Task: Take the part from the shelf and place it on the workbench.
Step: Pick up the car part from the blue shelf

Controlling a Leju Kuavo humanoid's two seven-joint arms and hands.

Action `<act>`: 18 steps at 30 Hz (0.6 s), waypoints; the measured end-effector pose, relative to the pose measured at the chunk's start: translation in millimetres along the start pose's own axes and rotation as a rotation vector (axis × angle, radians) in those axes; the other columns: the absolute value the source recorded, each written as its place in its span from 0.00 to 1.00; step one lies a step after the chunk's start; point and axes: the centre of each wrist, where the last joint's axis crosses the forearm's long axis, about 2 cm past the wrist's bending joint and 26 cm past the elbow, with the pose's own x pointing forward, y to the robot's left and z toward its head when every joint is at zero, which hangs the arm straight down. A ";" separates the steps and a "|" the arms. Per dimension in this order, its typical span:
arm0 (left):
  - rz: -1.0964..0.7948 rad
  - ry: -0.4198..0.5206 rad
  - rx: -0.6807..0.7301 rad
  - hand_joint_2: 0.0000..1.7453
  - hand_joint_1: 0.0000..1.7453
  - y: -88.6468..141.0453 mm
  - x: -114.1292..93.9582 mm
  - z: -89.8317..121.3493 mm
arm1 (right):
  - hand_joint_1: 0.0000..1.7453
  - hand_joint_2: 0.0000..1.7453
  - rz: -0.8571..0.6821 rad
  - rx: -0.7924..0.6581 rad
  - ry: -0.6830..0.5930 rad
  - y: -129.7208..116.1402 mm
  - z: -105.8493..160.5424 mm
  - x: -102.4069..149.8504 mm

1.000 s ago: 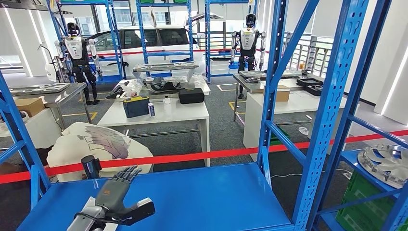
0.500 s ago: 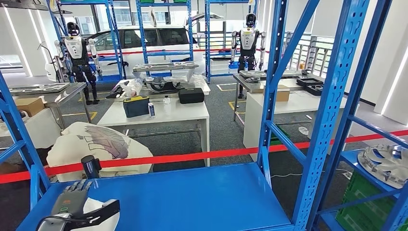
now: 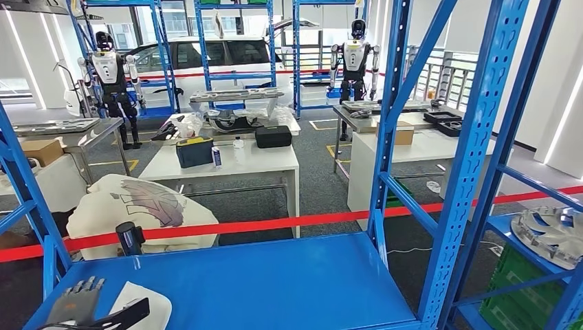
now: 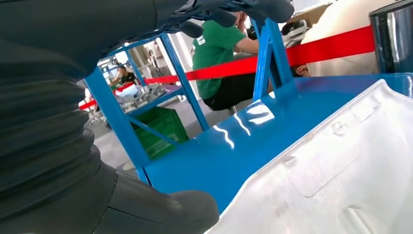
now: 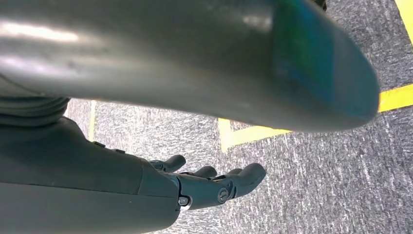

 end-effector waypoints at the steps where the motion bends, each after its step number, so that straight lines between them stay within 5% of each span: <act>1: -0.003 -0.001 0.003 1.00 0.00 -0.8 -0.5 0.2 | 0.00 0.00 0.001 0.000 0.000 0.0 0.0 0.0; 18: 0.003 -0.055 0.005 1.00 0.00 -23.1 -2.2 5.8 | 0.00 0.00 0.007 0.001 0.000 0.0 0.0 0.1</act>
